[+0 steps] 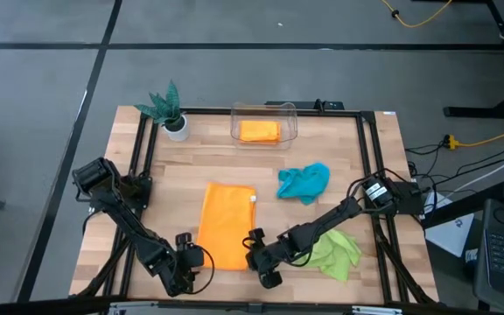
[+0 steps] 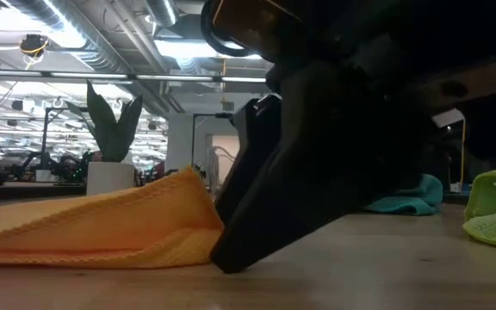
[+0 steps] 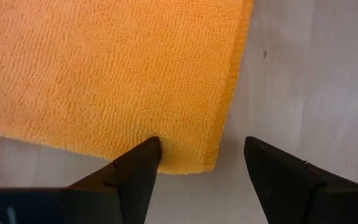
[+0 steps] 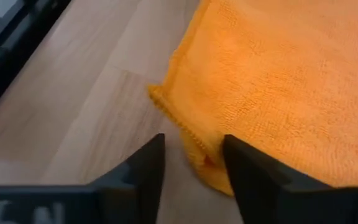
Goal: Fold microfiber towels
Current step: Fold the orange microfiber towel
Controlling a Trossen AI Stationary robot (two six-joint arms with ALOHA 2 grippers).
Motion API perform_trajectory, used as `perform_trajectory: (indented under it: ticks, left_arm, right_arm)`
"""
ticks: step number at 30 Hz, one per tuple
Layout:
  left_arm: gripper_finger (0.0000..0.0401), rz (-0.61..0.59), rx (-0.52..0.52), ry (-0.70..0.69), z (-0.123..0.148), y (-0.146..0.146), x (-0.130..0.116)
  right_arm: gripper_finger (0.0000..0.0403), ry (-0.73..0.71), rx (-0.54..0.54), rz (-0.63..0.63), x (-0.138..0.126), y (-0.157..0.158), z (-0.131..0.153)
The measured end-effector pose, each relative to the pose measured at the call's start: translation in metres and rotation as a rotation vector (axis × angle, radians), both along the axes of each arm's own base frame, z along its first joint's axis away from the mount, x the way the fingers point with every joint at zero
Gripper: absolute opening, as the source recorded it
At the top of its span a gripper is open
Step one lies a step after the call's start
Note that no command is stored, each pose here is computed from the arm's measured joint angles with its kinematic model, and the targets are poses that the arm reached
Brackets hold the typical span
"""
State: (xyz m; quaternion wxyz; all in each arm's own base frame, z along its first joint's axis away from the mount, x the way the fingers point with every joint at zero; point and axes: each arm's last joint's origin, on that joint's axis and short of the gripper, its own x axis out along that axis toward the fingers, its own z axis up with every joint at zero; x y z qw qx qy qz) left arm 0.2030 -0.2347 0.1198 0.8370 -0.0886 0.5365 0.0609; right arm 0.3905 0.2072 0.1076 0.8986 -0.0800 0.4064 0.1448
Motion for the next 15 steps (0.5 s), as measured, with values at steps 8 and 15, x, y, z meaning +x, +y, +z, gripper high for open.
perform_trajectory:
  ticks: [8,15]
  left_arm:
    - [0.0193,-0.015,0.091,-0.055,-0.0039,0.0021,0.0]
    - [0.005,0.04,0.041,-0.107,-0.0035,-0.0014,0.0025]
  right_arm:
    - [0.0054,0.011,0.017,-0.043,0.0,-0.0013,-0.0001]
    - [0.0012,0.02,0.051,-0.089,0.0,-0.0016,0.0004]
